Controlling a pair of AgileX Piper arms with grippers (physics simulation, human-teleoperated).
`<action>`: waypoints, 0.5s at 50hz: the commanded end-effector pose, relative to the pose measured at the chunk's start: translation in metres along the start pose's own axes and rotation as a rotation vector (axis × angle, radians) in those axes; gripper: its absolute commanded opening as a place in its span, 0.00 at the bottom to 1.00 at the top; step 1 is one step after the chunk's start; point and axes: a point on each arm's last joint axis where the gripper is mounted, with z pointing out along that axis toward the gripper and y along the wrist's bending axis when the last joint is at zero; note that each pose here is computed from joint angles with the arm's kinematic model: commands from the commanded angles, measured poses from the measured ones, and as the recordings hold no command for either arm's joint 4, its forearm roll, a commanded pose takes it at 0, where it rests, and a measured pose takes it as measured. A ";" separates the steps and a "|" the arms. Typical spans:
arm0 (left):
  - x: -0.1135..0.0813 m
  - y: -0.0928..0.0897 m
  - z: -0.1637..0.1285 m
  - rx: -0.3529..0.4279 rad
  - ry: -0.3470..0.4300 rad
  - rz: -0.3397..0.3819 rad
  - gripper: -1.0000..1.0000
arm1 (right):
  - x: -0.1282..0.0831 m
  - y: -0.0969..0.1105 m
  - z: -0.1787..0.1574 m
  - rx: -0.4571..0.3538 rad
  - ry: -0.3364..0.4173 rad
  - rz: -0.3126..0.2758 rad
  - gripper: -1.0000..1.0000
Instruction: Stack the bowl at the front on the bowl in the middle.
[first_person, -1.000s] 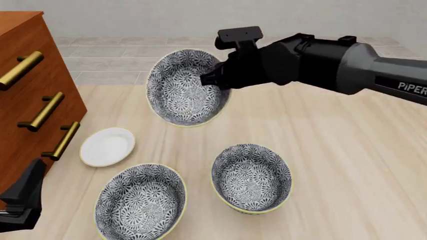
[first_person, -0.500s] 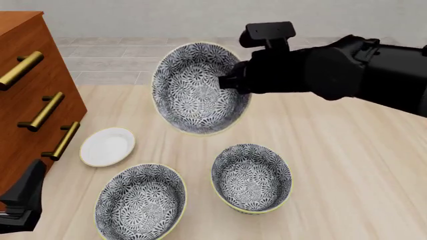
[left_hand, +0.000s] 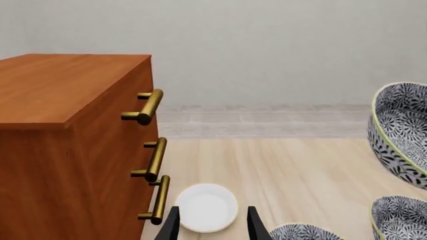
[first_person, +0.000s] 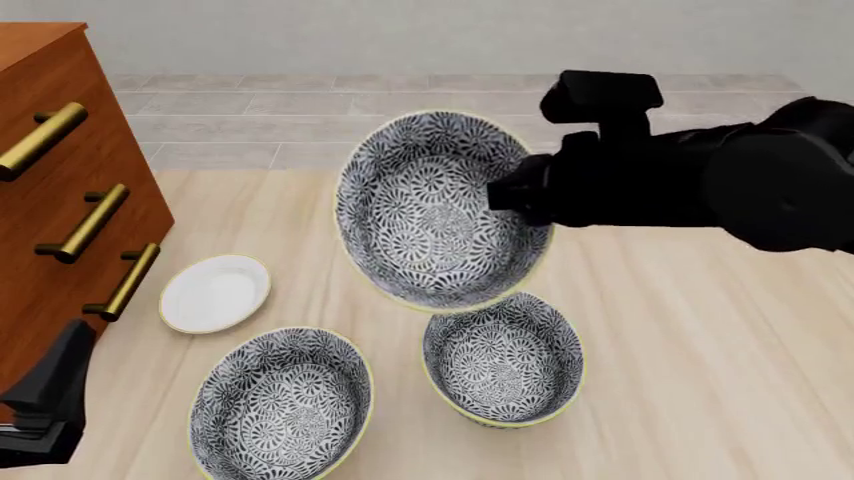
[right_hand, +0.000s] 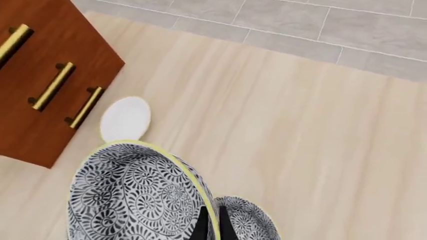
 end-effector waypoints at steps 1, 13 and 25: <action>0.000 0.000 0.000 0.004 0.005 0.005 1.00 | 0.007 -0.015 -0.015 0.048 0.041 0.057 0.00; 0.001 -0.001 0.000 0.014 0.007 0.008 1.00 | 0.016 -0.034 -0.013 0.111 0.086 0.058 0.00; 0.001 -0.001 0.000 0.015 0.005 0.004 1.00 | 0.036 -0.040 -0.003 0.123 0.123 0.075 0.00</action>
